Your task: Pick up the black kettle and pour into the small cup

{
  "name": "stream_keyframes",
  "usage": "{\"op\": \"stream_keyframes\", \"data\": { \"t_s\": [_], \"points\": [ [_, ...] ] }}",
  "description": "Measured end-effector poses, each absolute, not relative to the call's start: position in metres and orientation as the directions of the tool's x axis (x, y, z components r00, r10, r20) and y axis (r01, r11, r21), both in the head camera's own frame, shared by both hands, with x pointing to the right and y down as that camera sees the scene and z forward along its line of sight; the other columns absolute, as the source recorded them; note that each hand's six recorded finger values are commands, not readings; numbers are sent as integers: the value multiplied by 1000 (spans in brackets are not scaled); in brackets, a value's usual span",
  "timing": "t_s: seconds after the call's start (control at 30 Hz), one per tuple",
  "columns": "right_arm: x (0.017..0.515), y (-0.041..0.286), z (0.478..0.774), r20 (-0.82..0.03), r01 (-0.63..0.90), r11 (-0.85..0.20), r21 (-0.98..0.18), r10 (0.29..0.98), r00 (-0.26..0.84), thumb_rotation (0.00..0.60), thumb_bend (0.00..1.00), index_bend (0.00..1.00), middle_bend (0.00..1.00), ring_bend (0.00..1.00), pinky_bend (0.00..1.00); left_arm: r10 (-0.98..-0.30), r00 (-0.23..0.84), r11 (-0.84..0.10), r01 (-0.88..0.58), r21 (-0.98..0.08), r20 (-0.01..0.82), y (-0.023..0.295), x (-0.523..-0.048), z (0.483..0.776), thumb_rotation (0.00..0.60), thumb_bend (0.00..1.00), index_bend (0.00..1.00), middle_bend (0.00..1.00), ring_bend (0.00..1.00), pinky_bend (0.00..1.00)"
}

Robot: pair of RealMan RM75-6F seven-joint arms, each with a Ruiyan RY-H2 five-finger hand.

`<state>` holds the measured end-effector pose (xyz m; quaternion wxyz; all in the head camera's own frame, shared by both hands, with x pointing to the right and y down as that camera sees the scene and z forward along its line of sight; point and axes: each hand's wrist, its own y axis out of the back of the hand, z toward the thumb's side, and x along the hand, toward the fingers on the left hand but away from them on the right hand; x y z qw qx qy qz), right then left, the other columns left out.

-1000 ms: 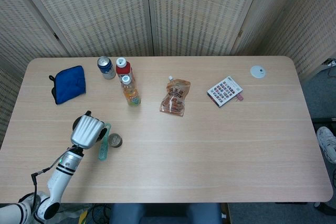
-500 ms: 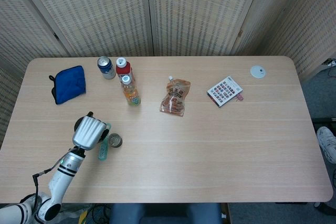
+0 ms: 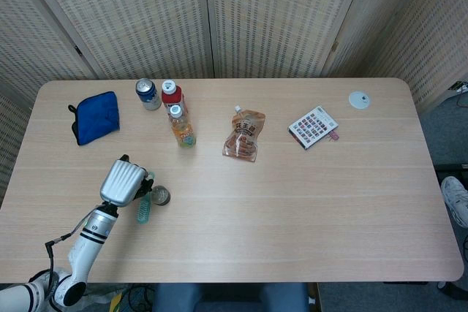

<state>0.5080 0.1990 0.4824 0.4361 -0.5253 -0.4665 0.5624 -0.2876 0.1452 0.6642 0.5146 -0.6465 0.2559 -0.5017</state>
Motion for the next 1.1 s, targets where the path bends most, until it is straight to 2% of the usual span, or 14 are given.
{"op": "stream_keyframes", "data": {
  "t_s": [0.57,0.87,1.03,1.1],
  "points": [
    [508,199,483,-185,-2,-186,-983,980,-71,600,187,231,317,238,218,-890,315,-374,-95,-923,328,133,-296,654,381,400,1000,1000,1000,501],
    [508,199,484,-187,-1,-188,-982,980,-71,600,187,231,317,238,219,-908,246,-401,-276,-873,339,124,-313,654,339,399,1000,1000,1000,501],
    [508,198,485,-190,-2,-191,-982,979,-73,600,187,231,317,238,218,-910,205,-410,-302,-861,361,120,-327,660,263,303,1000,1000,1000,501],
    [508,198,486,-192,-2,-192,-981,979,-73,600,187,231,317,238,219,-908,193,-415,-293,-861,371,119,-332,663,251,276,1000,1000,1000,501]
  ]
}}
